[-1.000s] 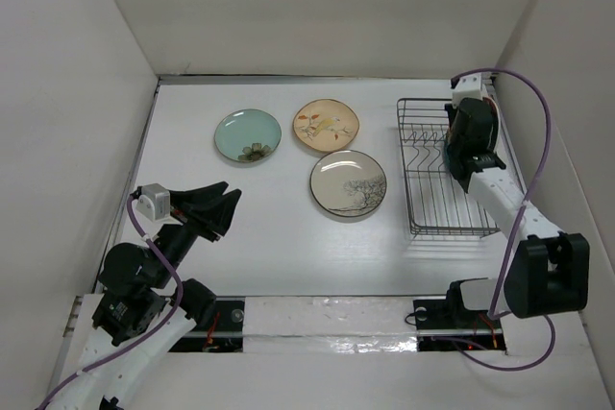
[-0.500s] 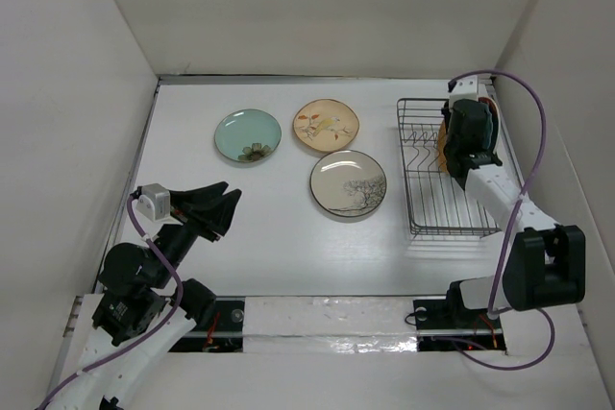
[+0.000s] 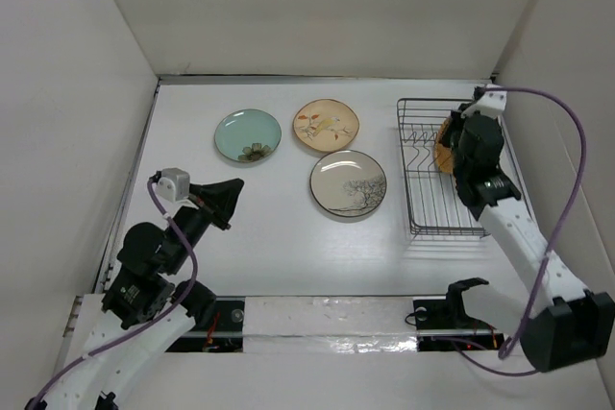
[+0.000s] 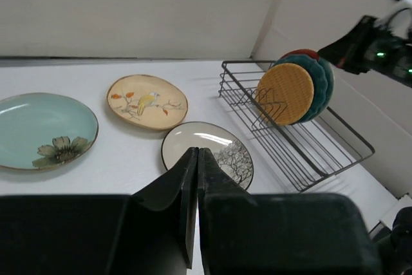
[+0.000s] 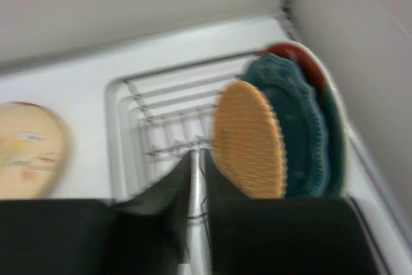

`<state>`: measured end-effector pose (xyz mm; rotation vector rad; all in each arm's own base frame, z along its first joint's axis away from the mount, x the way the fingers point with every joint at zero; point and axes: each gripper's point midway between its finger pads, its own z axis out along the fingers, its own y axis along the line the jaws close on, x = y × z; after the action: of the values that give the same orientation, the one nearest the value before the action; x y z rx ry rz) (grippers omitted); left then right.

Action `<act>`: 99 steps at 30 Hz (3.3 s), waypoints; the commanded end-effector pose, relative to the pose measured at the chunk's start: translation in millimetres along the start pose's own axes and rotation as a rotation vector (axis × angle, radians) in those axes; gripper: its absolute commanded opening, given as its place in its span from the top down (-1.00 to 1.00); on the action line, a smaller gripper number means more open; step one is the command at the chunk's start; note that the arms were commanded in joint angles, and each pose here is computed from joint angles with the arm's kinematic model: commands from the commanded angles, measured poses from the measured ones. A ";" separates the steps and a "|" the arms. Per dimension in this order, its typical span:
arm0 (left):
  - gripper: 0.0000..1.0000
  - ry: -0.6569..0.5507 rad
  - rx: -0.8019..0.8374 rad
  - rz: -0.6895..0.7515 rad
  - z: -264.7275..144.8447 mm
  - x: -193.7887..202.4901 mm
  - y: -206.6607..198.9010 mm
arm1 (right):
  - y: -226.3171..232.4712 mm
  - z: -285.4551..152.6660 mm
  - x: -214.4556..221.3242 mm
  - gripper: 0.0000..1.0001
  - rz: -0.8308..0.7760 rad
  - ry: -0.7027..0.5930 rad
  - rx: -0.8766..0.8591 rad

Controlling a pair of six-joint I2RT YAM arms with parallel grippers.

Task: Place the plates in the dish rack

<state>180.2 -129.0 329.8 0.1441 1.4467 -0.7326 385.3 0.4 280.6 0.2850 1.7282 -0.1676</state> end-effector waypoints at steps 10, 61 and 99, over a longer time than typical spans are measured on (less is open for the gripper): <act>1.00 0.352 -0.110 -0.062 62.5 84.8 15.6 | 129.0 -100.8 51.5 1.00 0.354 0.031 -0.592; 1.00 0.472 -0.194 -0.607 155.6 275.9 45.7 | 162.1 -155.8 81.5 0.24 0.344 0.076 -0.901; 1.00 0.121 0.018 -0.551 76.9 89.8 15.9 | 249.5 -143.0 156.4 -0.69 0.399 0.429 -1.318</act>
<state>248.2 -178.1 161.2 -0.3115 1.8746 -1.0473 296.0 276.0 119.3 -0.2419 1.9817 1.2151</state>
